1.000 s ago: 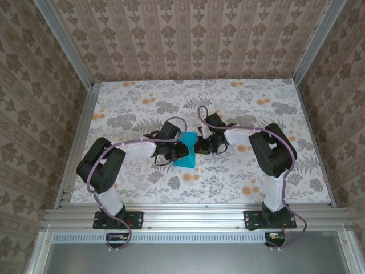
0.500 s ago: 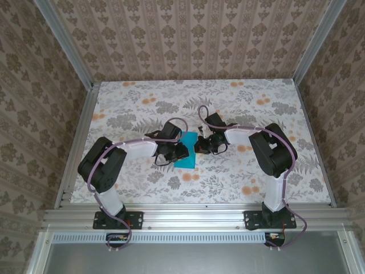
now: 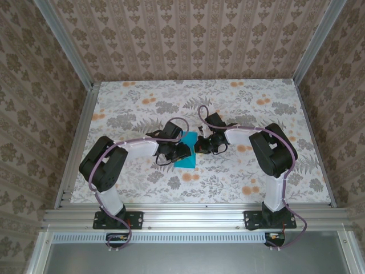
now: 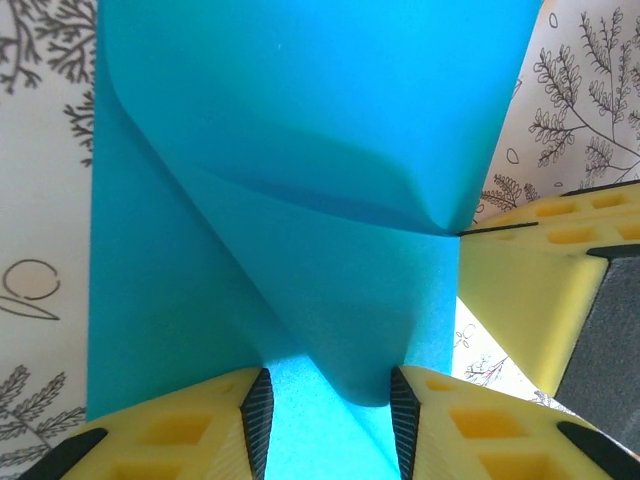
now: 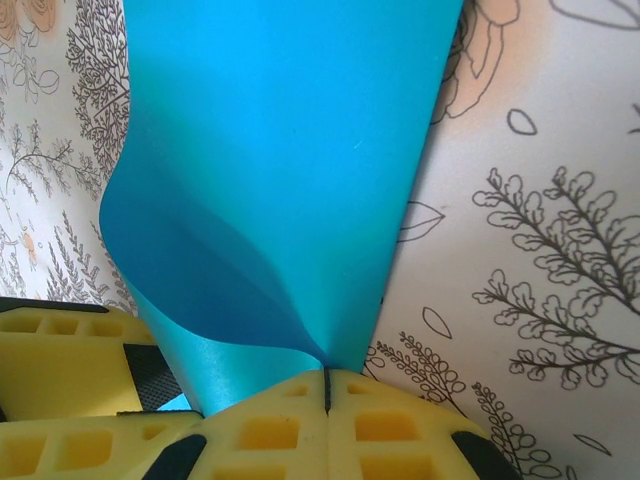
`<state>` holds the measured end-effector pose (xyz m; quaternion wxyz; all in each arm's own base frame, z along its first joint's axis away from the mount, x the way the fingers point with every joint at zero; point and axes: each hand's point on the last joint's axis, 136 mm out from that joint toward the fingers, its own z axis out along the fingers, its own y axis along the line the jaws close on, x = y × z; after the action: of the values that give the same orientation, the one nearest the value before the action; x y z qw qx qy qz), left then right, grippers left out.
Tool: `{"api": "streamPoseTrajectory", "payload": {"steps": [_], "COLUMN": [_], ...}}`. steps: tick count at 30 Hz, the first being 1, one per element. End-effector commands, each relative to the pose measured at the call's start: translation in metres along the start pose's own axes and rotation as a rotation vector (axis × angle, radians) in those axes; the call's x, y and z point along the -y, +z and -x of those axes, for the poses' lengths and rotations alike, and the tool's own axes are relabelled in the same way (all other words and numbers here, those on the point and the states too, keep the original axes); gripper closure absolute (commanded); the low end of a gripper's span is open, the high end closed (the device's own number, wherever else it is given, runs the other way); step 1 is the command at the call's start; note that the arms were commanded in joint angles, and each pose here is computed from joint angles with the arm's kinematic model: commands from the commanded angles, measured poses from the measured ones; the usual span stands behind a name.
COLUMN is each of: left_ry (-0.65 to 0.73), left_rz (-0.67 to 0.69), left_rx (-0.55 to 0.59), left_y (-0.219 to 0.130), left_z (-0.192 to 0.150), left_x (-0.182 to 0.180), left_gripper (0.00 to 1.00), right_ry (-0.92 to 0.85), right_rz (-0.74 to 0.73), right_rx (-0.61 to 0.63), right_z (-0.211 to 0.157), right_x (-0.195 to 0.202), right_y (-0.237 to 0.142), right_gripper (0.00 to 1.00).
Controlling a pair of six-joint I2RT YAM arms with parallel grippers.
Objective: Fold a paper plane with a square sheet of paper (pick it up from the middle)
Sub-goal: Fold the triangle a second time at the center of the table.
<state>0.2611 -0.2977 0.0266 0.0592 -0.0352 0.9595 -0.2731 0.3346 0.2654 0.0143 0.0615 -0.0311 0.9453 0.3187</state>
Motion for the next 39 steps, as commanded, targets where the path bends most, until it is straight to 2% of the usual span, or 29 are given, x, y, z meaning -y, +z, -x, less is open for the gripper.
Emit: {"api": "streamPoseTrajectory", "payload": {"steps": [1, 11, 31, 36, 39], "left_ry": [0.017, 0.012, -0.002, 0.005, 0.030], "left_rz": [0.044, 0.069, 0.124, 0.111, 0.068], "left_rx": [-0.029, -0.031, -0.064, -0.065, -0.041], "left_y": [0.002, 0.003, 0.008, 0.007, -0.003], "left_z": [-0.008, -0.008, -0.012, -0.011, -0.004], "left_x": [-0.009, -0.014, -0.023, -0.018, -0.004], "left_gripper": [0.60, 0.66, 0.68, 0.68, 0.68], "right_ry": [0.009, 0.011, 0.015, 0.018, 0.024], "right_rz": [-0.087, -0.097, -0.131, -0.119, -0.118], "right_rx": [0.033, 0.047, 0.060, 0.048, 0.034], "right_z": [0.003, 0.004, 0.004, 0.004, 0.002], "right_x": [0.016, 0.017, 0.023, 0.023, 0.024], "right_y": [-0.007, -0.010, -0.012, -0.009, -0.005], "right_gripper": [0.94, 0.94, 0.94, 0.93, 0.93]}}
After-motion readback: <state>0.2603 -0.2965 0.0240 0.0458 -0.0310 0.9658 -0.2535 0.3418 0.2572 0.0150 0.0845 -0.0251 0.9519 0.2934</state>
